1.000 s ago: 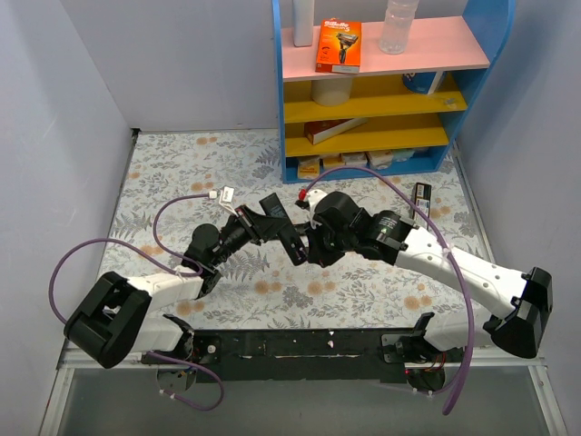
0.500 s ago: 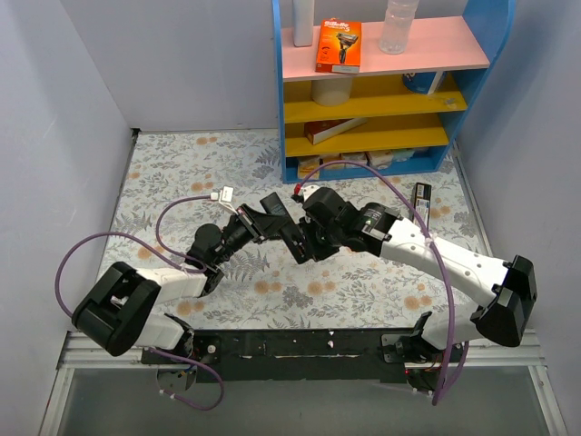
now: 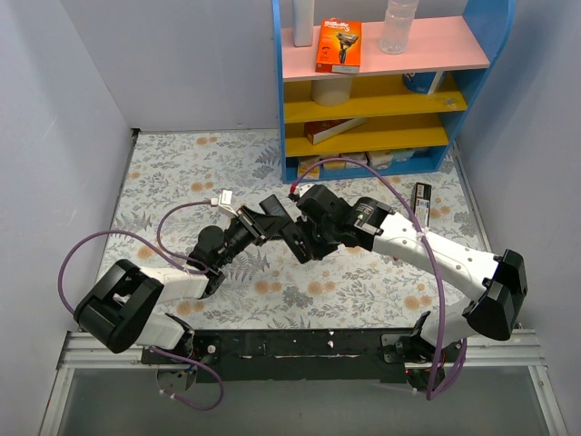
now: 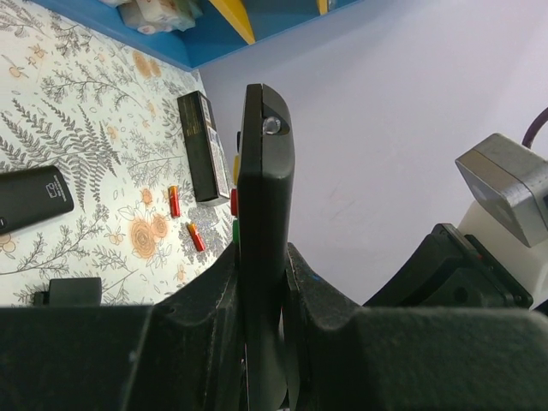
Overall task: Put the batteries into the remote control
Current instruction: Load the battery into the remote control.
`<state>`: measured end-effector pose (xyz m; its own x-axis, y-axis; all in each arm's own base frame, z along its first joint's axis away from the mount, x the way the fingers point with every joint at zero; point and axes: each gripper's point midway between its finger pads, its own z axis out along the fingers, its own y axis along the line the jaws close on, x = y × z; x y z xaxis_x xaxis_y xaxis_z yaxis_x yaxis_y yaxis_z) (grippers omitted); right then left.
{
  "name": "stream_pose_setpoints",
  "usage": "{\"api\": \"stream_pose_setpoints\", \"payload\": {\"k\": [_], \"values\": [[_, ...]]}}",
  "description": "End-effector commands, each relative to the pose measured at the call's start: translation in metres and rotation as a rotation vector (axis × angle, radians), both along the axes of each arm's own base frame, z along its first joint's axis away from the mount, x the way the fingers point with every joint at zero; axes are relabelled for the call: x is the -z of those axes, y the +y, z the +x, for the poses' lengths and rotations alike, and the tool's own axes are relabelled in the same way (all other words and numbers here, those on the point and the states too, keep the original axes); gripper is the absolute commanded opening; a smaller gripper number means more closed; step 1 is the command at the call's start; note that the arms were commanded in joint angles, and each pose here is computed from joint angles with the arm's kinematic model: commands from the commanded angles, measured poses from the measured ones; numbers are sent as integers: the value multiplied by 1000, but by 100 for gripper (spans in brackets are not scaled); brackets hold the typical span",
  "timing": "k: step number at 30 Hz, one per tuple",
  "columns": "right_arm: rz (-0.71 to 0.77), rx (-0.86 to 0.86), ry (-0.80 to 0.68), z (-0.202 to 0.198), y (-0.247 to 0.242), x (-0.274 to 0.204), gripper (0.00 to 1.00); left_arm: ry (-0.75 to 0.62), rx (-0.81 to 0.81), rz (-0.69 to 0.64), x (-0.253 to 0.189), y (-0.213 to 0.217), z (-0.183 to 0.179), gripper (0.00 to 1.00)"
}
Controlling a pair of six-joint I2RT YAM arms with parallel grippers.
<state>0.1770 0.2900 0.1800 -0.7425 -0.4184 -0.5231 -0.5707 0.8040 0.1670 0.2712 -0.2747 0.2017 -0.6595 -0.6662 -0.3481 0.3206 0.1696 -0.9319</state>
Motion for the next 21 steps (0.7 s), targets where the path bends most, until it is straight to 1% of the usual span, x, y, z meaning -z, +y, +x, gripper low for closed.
{"api": "stream_pose_setpoints", "payload": {"k": [1, 10, 14, 16, 21], "values": [[16, -6, -31, 6, 7, -13, 8, -2, 14, -70, -15, -2, -6, 0], [10, -34, -52, 8, 7, -14, 19, 55, 6, -96, -7, -2, -4, 0], [6, -30, -69, 11, 5, -16, 18, 60, 11, -105, -8, -3, -4, 0], [8, -29, -81, 13, 5, -16, 14, 67, 8, -108, -8, -3, -3, 0], [4, -37, -65, 10, 6, -14, 15, 70, 8, -115, -8, -3, -3, 0]]}}
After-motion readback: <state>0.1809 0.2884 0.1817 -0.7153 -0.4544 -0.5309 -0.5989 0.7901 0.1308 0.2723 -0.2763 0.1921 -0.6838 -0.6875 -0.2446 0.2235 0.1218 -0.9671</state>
